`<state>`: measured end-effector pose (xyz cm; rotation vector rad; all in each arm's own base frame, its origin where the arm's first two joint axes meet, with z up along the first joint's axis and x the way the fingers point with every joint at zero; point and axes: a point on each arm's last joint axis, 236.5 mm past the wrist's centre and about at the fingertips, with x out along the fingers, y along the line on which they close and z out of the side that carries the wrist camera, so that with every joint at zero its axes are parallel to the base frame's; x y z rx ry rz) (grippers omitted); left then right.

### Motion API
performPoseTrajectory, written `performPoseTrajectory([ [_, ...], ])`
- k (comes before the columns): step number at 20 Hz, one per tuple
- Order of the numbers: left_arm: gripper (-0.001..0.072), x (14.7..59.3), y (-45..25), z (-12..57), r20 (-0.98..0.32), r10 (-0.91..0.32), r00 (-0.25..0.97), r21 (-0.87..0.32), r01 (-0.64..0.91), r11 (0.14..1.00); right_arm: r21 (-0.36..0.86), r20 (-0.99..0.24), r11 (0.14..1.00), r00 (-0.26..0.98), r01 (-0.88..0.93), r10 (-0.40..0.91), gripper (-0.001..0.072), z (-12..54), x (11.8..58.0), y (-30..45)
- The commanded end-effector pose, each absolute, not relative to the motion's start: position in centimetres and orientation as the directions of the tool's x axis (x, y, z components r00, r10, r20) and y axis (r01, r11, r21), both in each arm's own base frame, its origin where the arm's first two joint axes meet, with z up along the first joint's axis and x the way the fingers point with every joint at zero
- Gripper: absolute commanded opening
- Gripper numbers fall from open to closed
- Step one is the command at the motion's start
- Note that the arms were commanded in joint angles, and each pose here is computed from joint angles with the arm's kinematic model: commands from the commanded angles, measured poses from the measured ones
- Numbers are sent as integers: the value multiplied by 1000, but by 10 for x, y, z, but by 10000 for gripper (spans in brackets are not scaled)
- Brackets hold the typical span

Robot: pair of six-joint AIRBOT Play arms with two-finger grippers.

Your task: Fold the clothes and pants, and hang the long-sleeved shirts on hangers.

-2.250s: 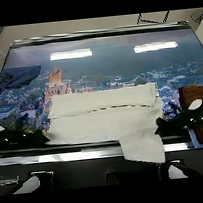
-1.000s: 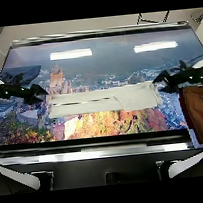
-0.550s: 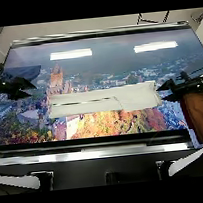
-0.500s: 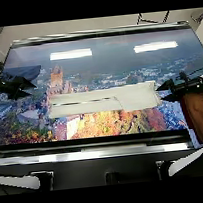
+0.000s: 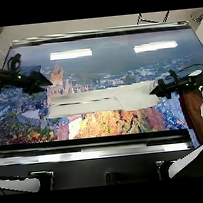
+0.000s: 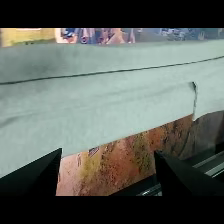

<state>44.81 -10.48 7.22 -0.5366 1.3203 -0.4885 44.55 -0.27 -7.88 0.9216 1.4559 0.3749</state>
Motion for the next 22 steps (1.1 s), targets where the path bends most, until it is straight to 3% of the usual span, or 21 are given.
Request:
performPoseTrajectory([
  [1, 282, 465, -183, 66, -738, -628, 247, -612, 145, 777, 725, -688, 653, 185, 220, 702, 50, -23, 453, 19],
  [2, 145, 470, -212, 57, -725, -631, 276, -608, 174, 774, 716, -698, 671, 193, 192, 689, 50, -5, 451, 29],
  [4, 100, 466, -271, 29, -715, -641, 279, -608, 204, 768, 683, -728, 717, 202, 137, 655, 50, 32, 442, 50],
  [6, 31, 443, -320, -10, -737, -645, 203, -617, 187, 764, 651, -752, 754, 219, 90, 622, 49, 68, 428, 68],
  [9, 30, 417, -374, -52, -735, -665, 131, -658, 102, 746, 629, -748, 777, 290, 22, 597, 49, 123, 409, 90],
  [15, 21, 347, -481, -85, -593, -805, -17, -798, -118, 591, 626, -688, 774, 403, -92, 604, 49, 198, 374, 120],
  [19, 21, 344, -529, -82, -497, -863, 93, -846, -274, 457, 634, -682, 769, 410, -82, 606, 49, 204, 370, 122],
  [22, 17, 369, -518, -69, -486, -860, 152, -871, -164, 463, 642, -685, 763, 396, -68, 612, 49, 196, 376, 127],
])
